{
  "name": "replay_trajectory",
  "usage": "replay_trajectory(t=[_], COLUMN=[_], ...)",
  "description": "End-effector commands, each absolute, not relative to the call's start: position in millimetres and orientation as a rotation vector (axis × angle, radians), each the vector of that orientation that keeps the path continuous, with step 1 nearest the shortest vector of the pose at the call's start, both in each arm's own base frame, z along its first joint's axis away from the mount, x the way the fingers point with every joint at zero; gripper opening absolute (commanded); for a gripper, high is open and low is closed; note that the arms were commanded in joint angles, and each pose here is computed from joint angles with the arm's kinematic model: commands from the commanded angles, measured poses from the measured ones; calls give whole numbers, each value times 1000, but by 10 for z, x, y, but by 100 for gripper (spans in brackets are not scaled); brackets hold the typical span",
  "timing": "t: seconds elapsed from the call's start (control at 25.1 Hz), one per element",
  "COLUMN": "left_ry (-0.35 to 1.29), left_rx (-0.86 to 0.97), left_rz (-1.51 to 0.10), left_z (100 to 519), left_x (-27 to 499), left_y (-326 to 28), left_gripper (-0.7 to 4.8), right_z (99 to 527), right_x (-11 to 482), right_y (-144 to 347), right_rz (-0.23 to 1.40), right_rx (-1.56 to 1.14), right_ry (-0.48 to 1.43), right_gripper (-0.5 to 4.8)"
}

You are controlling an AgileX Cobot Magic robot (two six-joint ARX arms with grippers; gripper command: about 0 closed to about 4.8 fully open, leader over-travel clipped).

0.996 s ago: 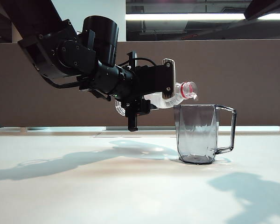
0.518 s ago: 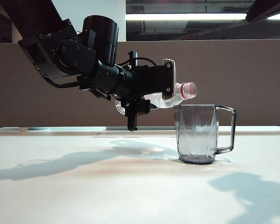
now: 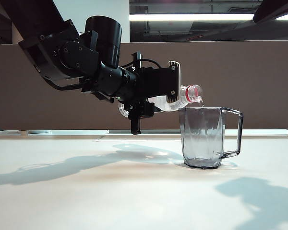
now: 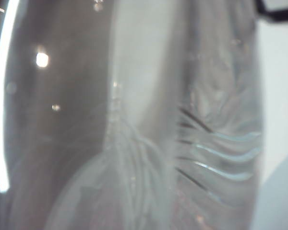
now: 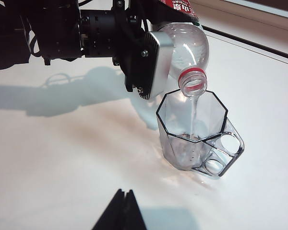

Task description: Pick up the mineral water bottle with the left hand on the table and pour water into the mug until it's half full.

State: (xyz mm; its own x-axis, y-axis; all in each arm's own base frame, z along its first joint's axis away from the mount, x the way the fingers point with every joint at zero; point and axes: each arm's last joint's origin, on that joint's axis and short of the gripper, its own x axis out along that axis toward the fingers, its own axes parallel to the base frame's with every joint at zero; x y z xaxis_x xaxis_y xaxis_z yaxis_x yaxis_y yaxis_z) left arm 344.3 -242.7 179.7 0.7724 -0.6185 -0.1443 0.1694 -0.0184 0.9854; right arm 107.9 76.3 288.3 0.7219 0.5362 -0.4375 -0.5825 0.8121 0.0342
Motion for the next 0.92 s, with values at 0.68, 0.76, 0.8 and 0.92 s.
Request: replay_trajectory(t=[0.68, 0.76, 0.8, 0.92], left_ry=[-467, -464, -463, -464], left_rx=[1491, 1492, 1491, 1491], left_rz=[-582, -578, -578, -577], left_z=[1934, 1934, 1934, 1935], left_x=[3470, 3480, 3483, 3483], left_y=[-2415, -2401, -2397, -2397], left_gripper=[179, 179, 179, 179], right_z=[2946, 2946, 2946, 2946], right_x=[1040, 1040, 1040, 1040], right_y=[735, 735, 735, 735], right_rz=[621, 621, 621, 621], right_rx=[-97, -97, -97, -97], right_ry=[400, 400, 400, 400], right_gripper=[-9, -8, -8, -8])
